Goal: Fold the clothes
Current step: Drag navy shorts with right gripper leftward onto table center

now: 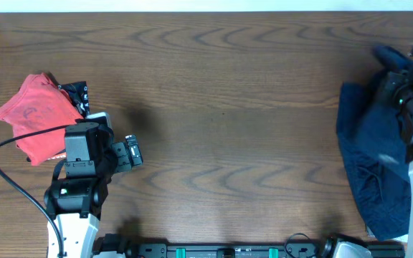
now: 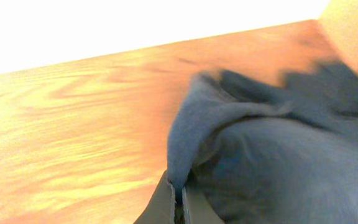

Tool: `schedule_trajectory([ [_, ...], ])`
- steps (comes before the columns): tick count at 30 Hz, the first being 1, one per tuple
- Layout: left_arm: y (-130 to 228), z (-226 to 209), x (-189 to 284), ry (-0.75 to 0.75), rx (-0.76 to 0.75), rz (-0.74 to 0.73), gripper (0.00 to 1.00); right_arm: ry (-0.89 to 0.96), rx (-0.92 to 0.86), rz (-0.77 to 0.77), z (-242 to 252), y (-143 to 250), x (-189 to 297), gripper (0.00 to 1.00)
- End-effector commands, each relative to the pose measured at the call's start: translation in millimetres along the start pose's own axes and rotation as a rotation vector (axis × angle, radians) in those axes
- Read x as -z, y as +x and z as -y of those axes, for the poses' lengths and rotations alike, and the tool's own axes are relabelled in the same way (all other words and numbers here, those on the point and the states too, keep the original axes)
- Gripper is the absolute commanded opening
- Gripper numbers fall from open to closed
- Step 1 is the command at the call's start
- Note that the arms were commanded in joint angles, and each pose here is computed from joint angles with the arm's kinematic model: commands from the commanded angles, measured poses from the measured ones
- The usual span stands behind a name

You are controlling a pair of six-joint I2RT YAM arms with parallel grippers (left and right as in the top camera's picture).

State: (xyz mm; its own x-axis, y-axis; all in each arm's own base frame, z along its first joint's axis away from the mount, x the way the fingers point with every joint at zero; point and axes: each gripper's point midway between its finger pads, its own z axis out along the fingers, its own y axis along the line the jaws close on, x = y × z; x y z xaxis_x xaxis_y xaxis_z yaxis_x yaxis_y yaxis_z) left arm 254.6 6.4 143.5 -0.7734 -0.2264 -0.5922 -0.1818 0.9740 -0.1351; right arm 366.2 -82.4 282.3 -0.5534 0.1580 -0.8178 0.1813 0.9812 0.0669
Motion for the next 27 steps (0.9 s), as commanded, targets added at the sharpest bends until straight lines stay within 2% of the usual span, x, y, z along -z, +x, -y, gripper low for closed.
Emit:
schedule_trajectory([
  [1,-8,1,5,0.004,0.005,0.02,0.98,-0.276,0.108,-0.088,-58,25,0,0.01],
  [6,-9,1,5,0.005,0.004,0.021,0.98,-0.42,0.142,-0.254,-100,73,-3,0.01],
  [9,-9,1,5,0.005,0.004,0.022,0.98,-0.51,0.161,-0.286,-130,83,-6,0.01],
  [12,-9,1,5,0.005,0.004,0.022,0.98,-0.618,0.155,-0.218,-171,68,-7,0.01],
  [18,-9,1,5,0.005,0.005,0.021,0.98,-0.811,0.214,0.066,-253,16,4,0.01],
  [20,-9,1,5,0.005,0.005,0.021,0.98,-0.851,0.241,0.07,-275,22,4,0.01],
  [22,-8,1,5,0.005,0.005,0.021,0.98,-0.877,0.261,0.001,-294,46,-4,0.04],
  [23,-8,1,4,0.005,0.005,0.02,0.98,-0.879,0.268,-0.033,-299,56,-10,0.19],
  [25,-9,1,4,0.005,0.005,0.02,0.98,-0.828,0.277,-0.102,-301,78,-28,0.79],
  [26,-9,1,4,0.005,0.005,0.02,0.98,-0.777,0.279,-0.134,-296,87,-39,0.99],
  [27,-9,1,4,0.005,0.005,0.021,0.98,-0.72,0.277,-0.158,-289,93,-48,0.99],
])
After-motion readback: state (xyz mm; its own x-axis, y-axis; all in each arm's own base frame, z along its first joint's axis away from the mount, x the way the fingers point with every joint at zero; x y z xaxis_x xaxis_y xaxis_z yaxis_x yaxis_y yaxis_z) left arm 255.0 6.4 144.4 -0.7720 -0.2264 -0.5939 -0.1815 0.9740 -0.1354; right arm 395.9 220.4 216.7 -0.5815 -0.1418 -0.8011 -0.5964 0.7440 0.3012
